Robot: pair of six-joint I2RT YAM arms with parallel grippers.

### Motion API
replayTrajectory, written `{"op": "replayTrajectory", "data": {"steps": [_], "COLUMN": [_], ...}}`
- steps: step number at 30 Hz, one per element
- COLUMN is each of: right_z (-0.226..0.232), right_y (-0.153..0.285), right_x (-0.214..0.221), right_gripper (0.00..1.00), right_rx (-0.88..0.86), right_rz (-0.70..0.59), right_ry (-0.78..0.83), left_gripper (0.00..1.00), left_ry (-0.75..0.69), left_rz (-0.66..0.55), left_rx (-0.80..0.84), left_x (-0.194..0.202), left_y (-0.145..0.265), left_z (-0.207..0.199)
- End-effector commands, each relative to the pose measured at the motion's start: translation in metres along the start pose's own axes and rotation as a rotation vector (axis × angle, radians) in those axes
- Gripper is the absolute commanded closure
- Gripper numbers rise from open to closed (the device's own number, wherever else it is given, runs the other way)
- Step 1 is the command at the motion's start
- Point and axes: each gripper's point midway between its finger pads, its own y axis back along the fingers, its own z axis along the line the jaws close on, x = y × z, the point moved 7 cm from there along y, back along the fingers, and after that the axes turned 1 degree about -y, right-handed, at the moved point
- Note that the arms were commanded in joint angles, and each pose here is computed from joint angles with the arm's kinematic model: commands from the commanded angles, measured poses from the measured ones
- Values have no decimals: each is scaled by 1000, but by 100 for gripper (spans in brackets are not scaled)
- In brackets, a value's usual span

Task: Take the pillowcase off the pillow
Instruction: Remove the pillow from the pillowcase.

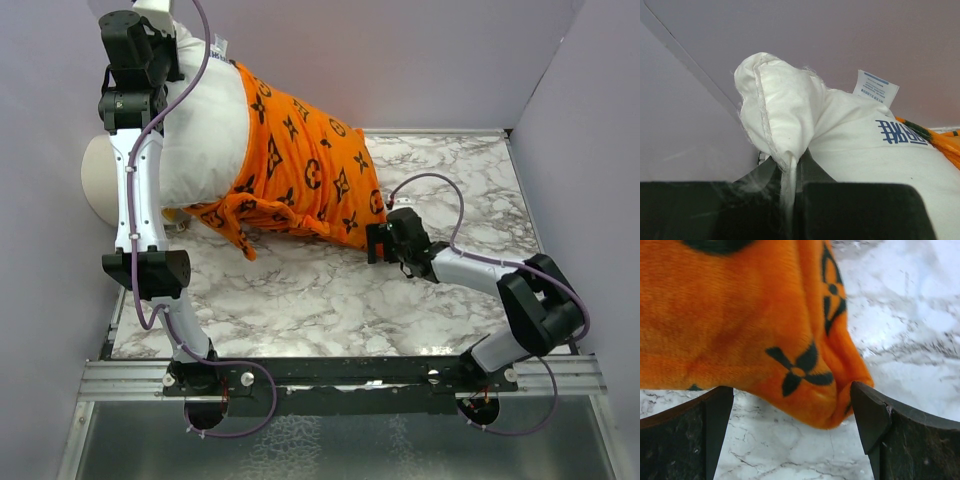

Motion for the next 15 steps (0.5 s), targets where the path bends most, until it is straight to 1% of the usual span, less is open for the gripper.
{"op": "replayTrajectory", "data": {"steps": [1, 2, 3, 4, 5, 6, 7, 8, 9, 10, 11, 15], "right_z": [15, 16, 17, 17, 16, 14, 11, 6, 1, -4, -10, -35], "right_y": [-13, -15, -18, -20, -22, -24, -26, -26, -25, -22, -20, -4], "right_x": [-10, -9, -6, -5, -4, -4, -3, -2, -1, 1, 2, 9], "right_gripper": [3, 6, 11, 19, 30, 42, 62, 79, 91, 97, 99, 99], "right_rx": [-153, -157, -153, -142, -129, -111, -90, -65, -57, -55, -57, -44], "right_rz": [-1, 10, 29, 41, 58, 74, 90, 106, 116, 116, 107, 84], "right_ry": [165, 166, 163, 150, 132, 100, 57, 3, -47, -97, -149, -347], "left_gripper": [100, 100, 100, 100, 100, 100, 100, 100, 100, 100, 100, 100], "left_ry": [-36, -34, -30, -30, -30, -29, -28, -29, -32, -37, -44, -82], "left_rz": [-298, -299, -298, -300, -300, -303, -304, -309, -316, -324, -336, -396], "left_rx": [-40, -40, -40, -40, -43, -43, -47, -52, -58, -66, -76, -167], "left_x": [-77, -76, -76, -76, -76, -76, -76, -77, -79, -81, -84, -99], "left_y": [33, 32, 31, 30, 29, 28, 28, 28, 28, 30, 31, 40], "left_z": [9, 9, 9, 8, 8, 8, 8, 9, 10, 11, 12, 24]}}
